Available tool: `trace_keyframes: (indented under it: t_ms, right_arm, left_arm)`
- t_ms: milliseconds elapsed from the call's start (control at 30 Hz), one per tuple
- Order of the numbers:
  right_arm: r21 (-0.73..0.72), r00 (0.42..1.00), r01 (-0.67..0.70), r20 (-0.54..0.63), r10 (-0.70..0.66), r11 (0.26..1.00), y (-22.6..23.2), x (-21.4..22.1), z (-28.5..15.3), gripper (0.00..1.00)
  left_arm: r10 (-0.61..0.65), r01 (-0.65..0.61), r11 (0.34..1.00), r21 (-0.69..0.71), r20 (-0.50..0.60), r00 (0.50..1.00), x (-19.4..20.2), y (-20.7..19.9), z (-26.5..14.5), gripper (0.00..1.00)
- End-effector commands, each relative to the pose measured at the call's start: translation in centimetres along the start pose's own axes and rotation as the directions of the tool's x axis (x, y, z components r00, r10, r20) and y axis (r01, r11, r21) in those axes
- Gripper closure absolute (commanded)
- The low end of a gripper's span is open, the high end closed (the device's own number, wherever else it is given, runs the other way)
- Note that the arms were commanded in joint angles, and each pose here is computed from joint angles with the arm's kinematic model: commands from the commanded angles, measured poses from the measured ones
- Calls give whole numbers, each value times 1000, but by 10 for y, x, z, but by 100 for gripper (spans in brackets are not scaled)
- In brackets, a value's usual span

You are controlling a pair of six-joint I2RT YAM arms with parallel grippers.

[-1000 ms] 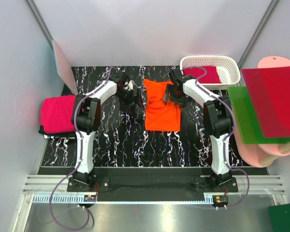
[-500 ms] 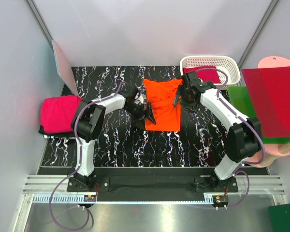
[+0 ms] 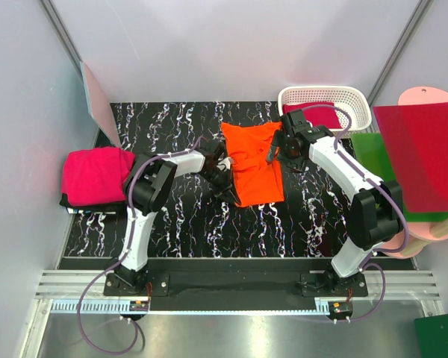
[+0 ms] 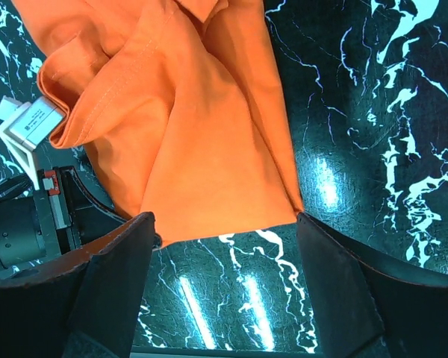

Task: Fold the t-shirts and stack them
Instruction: Fold the folded rectangular tshirt in 1/3 of the way

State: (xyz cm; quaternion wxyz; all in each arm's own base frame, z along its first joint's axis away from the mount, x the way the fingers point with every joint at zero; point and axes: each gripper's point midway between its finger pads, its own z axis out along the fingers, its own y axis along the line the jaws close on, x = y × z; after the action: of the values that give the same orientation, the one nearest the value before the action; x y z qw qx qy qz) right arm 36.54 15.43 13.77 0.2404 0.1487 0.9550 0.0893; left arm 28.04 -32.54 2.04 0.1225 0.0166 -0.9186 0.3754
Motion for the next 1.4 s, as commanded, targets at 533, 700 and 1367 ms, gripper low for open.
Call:
trace_keyframes:
  t_ms: [533,700,1367]
  right_arm:
    - [-188,987,42,-143,-70,981,33,24,30,25]
    - [-247,988,45,-131,-79,968,48,19,51,38]
    - [-279,985,99,-111,-135,955,79,-11,107,67]
  left_arm:
    - [204,-164,922,-352,79,976,44,38,-79,1]
    - [201,-109,914,-390,204,958,17,34,-103,1]
    - [119,-1,926,-379,288,950,-42,48,-113,1]
